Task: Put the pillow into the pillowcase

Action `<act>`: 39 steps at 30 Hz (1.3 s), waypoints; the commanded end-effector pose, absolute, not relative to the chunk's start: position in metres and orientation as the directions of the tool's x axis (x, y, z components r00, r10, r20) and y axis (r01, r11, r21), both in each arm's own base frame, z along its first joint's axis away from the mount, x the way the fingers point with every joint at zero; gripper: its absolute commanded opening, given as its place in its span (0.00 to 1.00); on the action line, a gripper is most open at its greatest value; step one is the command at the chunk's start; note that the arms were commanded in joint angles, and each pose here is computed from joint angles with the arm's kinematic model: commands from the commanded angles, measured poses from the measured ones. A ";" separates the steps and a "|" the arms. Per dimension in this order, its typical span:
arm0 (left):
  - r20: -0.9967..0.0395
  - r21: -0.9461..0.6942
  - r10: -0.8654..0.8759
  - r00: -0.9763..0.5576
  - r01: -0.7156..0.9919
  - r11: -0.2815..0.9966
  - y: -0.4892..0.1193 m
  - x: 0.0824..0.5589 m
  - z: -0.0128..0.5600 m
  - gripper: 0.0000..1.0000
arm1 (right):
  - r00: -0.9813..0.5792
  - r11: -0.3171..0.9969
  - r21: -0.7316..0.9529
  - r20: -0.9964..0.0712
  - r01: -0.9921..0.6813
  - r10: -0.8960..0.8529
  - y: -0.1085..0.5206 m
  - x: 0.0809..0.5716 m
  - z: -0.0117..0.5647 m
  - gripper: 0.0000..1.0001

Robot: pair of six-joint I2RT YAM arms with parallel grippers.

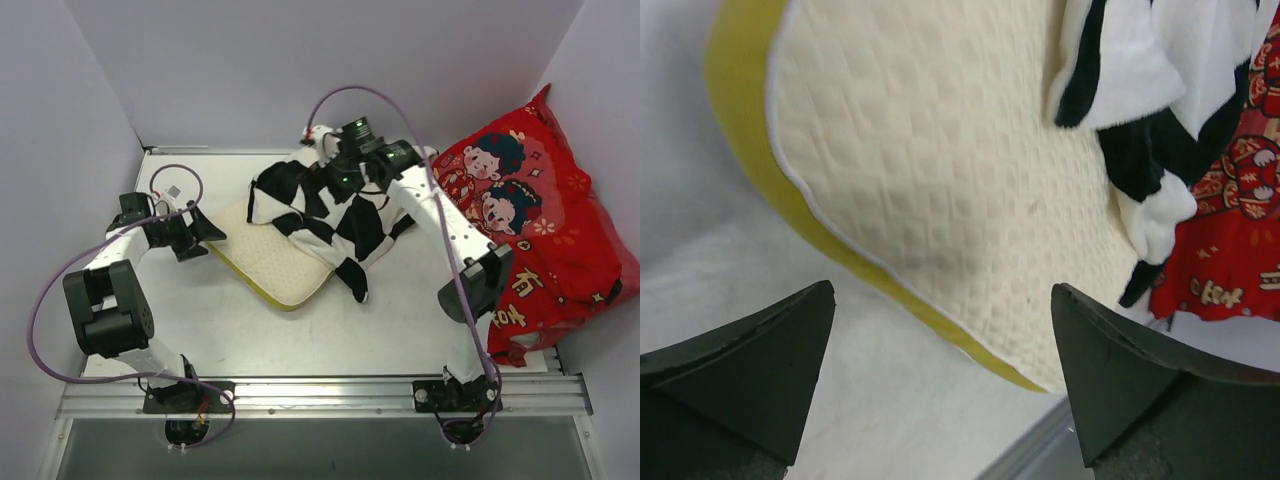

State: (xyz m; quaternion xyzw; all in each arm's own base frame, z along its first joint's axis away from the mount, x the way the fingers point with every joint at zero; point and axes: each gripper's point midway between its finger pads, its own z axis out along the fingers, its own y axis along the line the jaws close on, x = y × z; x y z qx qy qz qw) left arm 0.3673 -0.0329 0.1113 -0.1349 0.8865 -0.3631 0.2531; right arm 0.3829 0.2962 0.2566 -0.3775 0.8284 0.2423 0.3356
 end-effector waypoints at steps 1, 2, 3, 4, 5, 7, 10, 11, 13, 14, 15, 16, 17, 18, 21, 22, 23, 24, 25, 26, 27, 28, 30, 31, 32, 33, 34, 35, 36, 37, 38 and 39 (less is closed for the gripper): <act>-0.275 -0.776 -0.429 -0.861 -0.064 0.627 -0.065 0.343 0.122 0.98 | -0.434 0.497 0.044 -0.555 -0.867 -0.709 0.305 0.362 0.184 0.97; -0.262 -0.782 -0.421 -0.868 -0.065 0.620 -0.072 0.338 0.118 0.97 | -0.432 0.487 0.046 -0.539 -0.872 -0.723 0.312 0.361 0.177 0.97; -0.220 -0.787 -0.417 -0.882 -0.092 0.610 -0.083 0.329 0.109 0.97 | -0.439 0.476 0.060 -0.501 -0.877 -0.746 0.320 0.359 0.159 0.97; -0.221 -0.790 -0.414 -0.883 -0.087 0.607 -0.088 0.329 0.106 0.97 | -0.443 0.475 0.064 -0.488 -0.877 -0.752 0.323 0.358 0.157 0.97; -0.210 -0.792 -0.414 -0.886 -0.094 0.604 -0.092 0.327 0.102 0.98 | -0.452 0.478 0.075 -0.477 -0.875 -0.754 0.326 0.359 0.149 0.97; -0.207 -0.790 -0.422 -0.883 -0.103 0.604 -0.100 0.329 0.091 0.98 | -0.482 0.499 0.096 -0.465 -0.861 -0.743 0.335 0.366 0.135 0.98; -0.208 -0.784 -0.462 -0.862 -0.135 0.605 -0.102 0.344 0.077 0.95 | -0.518 0.540 0.074 -0.420 -0.838 -0.746 0.335 0.380 0.107 0.92; -0.202 -0.788 -0.468 -0.860 -0.142 0.599 -0.103 0.349 0.074 0.92 | -0.531 0.559 0.059 -0.411 -0.827 -0.741 0.334 0.387 0.101 0.85; -0.199 -0.792 -0.459 -0.866 -0.134 0.596 -0.107 0.361 0.066 0.82 | -0.548 0.577 0.069 -0.422 -0.814 -0.722 0.334 0.393 0.103 0.58; -0.201 -0.799 -0.452 -0.869 -0.122 0.589 -0.110 0.364 0.065 0.77 | -0.554 0.571 0.114 -0.452 -0.813 -0.699 0.342 0.389 0.114 0.47; -0.199 -0.807 -0.454 -0.869 -0.117 0.579 -0.112 0.369 0.065 0.72 | -0.562 0.560 0.162 -0.473 -0.813 -0.679 0.348 0.384 0.122 0.27; -0.216 -0.815 -0.453 -0.865 -0.095 0.571 -0.115 0.377 0.063 0.60 | -0.570 0.546 0.212 -0.501 -0.810 -0.651 0.354 0.380 0.135 0.23; -0.243 -0.834 -0.448 -0.861 -0.051 0.549 -0.119 0.385 0.069 0.53 | -0.570 0.522 0.260 -0.541 -0.812 -0.618 0.360 0.373 0.157 0.22; -0.229 -0.853 -0.463 -0.857 -0.053 0.519 -0.124 0.390 0.073 0.45 | -0.598 0.446 0.399 -0.559 -0.801 -0.574 0.378 0.352 0.176 0.23; -0.240 -0.885 -0.454 -0.858 0.001 0.465 -0.141 0.402 0.084 0.11 | -0.656 0.358 0.555 -0.562 -0.751 -0.504 0.394 0.326 0.209 0.00; -0.241 -0.890 -0.449 -0.860 0.010 0.457 -0.146 0.404 0.084 0.02 | -0.676 0.318 0.606 -0.565 -0.729 -0.473 0.403 0.322 0.220 0.00; -0.223 -0.902 -0.451 -0.864 0.006 0.433 -0.153 0.404 0.090 0.00 | -0.703 0.299 0.649 -0.548 -0.700 -0.454 0.409 0.320 0.223 0.00; -0.259 -0.913 -0.431 -0.864 0.073 0.402 -0.169 0.404 0.101 0.00 | -0.775 0.288 0.731 -0.507 -0.618 -0.377 0.422 0.324 0.240 0.00; -0.268 -0.924 -0.438 -0.858 0.101 0.368 -0.177 0.404 0.114 0.00 | -0.807 0.172 0.818 -0.464 -0.548 -0.366 0.435 0.311 0.262 0.00; -0.266 -0.936 -0.453 -0.851 0.116 0.333 -0.183 0.404 0.125 0.00 | -0.839 0.111 0.868 -0.424 -0.484 -0.341 0.448 0.311 0.275 0.00; -0.239 -0.956 -0.482 -0.843 0.119 0.267 -0.195 0.404 0.144 0.00 | -0.757 -0.119 0.793 -0.607 -0.598 -0.241 0.474 0.317 0.328 0.00; -0.236 -0.963 -0.495 -0.836 0.132 0.236 -0.200 0.405 0.158 0.00 | -0.811 -0.181 0.849 -0.528 -0.497 -0.250 0.477 0.304 0.359 0.00; -0.212 -0.973 -0.522 -0.826 0.128 0.192 -0.206 0.405 0.178 0.00 | -0.785 -0.222 0.827 -0.561 -0.516 -0.264 0.484 0.298 0.371 0.00; -0.210 -0.974 -0.530 -0.821 0.128 0.188 -0.205 0.405 0.182 0.00 | -0.807 -0.202 0.853 -0.522 -0.482 -0.278 0.482 0.300 0.362 0.00; -0.196 -0.977 -0.542 -0.817 0.114 0.182 -0.202 0.404 0.184 0.00 | -0.809 -0.203 0.852 -0.523 -0.483 -0.269 0.475 0.298 0.366 0.00; -0.183 -0.979 -0.562 -0.806 0.098 0.178 -0.195 0.401 0.185 0.00 | -0.851 -0.139 0.894 -0.449 -0.427 -0.272 0.467 0.310 0.328 0.00; -0.173 -0.980 -0.569 -0.804 0.086 0.177 -0.191 0.398 0.183 0.00 | -0.868 -0.113 0.907 -0.421 -0.406 -0.263 0.459 0.314 0.320 0.00; -0.167 -0.981 -0.571 -0.803 0.080 0.175 -0.189 0.395 0.182 0.00 | -0.868 -0.106 0.908 -0.418 -0.404 -0.268 0.449 0.311 0.316 0.00; -0.176 -0.980 -0.572 -0.801 0.089 0.176 -0.187 0.391 0.186 0.00 | -0.866 -0.103 0.912 -0.410 -0.398 -0.286 0.443 0.309 0.307 0.00; -0.158 -0.982 -0.580 -0.799 0.063 0.180 -0.183 0.386 0.178 0.00 | -0.864 -0.095 0.917 -0.396 -0.386 -0.311 0.436 0.306 0.297 0.00; -0.154 -0.982 -0.585 -0.796 0.056 0.181 -0.182 0.383 0.176 0.00 | -0.813 -0.124 0.882 -0.468 -0.455 -0.345 0.430 0.299 0.278 0.00; -0.146 -0.982 -0.587 -0.796 0.045 0.184 -0.182 0.380 0.172 0.00 | -0.852 -0.032 0.932 -0.342 -0.360 -0.395 0.421 0.289 0.257 0.00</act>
